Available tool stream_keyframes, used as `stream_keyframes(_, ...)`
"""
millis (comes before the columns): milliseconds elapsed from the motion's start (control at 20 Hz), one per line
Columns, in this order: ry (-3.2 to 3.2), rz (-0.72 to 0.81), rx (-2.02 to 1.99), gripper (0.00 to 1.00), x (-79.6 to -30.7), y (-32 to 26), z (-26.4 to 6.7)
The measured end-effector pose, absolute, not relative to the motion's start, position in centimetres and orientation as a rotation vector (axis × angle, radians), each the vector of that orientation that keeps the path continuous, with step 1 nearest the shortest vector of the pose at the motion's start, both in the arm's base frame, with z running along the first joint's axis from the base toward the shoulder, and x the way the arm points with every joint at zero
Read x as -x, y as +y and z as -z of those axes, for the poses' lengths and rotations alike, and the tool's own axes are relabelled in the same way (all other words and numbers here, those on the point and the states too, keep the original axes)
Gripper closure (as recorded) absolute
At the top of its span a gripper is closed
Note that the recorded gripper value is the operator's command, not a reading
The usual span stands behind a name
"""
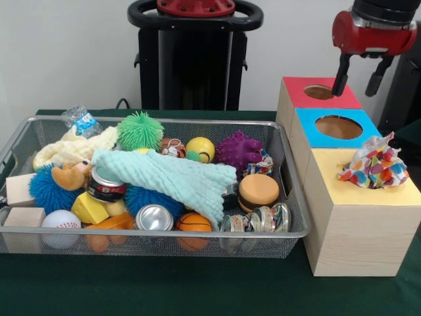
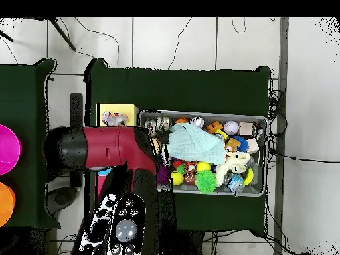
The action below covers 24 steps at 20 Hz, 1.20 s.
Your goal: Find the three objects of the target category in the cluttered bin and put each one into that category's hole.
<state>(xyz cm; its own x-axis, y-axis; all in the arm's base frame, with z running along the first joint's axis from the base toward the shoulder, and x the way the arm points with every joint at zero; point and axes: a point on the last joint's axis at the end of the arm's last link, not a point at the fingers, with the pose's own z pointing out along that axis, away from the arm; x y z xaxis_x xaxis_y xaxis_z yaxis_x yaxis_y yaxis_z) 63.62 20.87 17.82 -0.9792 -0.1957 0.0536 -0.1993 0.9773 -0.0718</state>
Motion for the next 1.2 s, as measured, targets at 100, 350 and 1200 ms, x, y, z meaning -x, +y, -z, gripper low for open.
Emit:
stream_keyframes(100,-3.086,-0.120,-0.311,0.00,-63.7,21.0,-17.9)
stream_keyframes(350,-3.113,-0.129,-0.319,0.00,-64.2,21.0,-17.4)
stream_keyframes(1200,-3.191,-0.162,-0.379,0.00,-67.0,23.4,-16.1)
